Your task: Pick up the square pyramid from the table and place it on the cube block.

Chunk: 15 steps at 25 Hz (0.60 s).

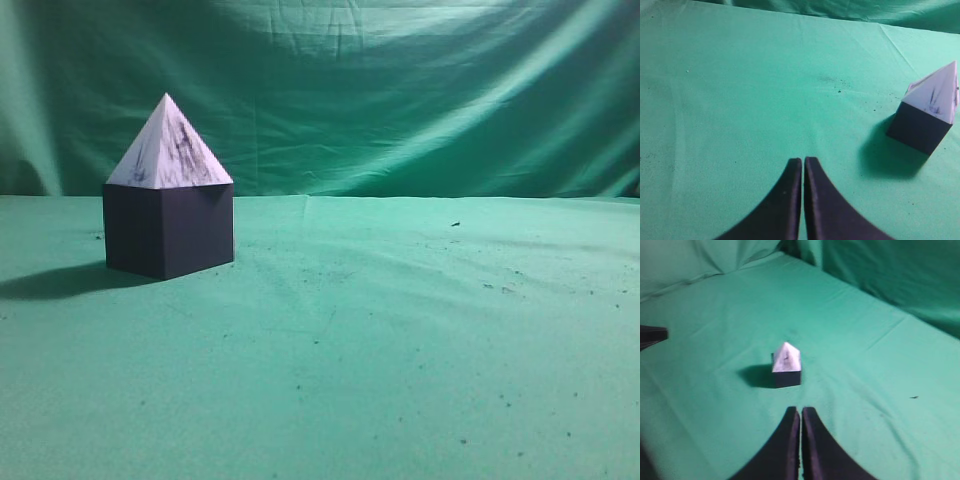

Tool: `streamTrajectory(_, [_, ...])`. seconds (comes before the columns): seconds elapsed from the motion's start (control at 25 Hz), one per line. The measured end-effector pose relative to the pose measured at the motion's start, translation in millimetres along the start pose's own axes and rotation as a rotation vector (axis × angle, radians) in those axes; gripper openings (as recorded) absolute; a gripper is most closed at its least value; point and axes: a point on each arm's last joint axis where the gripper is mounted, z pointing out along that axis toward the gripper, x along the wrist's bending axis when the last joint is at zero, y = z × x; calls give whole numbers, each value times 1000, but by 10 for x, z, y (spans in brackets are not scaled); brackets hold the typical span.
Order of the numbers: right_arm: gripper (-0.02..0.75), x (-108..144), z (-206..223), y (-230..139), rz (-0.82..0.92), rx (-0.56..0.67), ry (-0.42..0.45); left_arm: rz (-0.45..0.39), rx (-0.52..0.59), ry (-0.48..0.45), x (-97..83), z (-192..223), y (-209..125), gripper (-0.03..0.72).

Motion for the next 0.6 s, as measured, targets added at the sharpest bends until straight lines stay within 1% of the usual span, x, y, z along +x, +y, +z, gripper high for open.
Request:
streamTrajectory(0.12, [0, -59, -11, -116, 18, -30, -76, 0, 0, 0, 0, 0, 0, 0])
streamTrajectory(0.24, [0, -150, 47, -349, 84, -77, -218, 0, 0, 0, 0, 0, 0, 0])
streamTrajectory(0.36, [0, -215, 158, -702, 140, -139, -361, 0, 0, 0, 0, 0, 0, 0])
streamTrajectory(0.44, [0, -234, 220, -941, 157, -183, -439, 0, 0, 0, 0, 0, 0, 0])
streamTrajectory(0.52, [0, -242, 269, -1202, 182, -199, -526, 0, 0, 0, 0, 0, 0, 0])
streamTrajectory(0.6, [0, -224, 323, -1482, 206, -196, -592, 0, 0, 0, 0, 0, 0, 0])
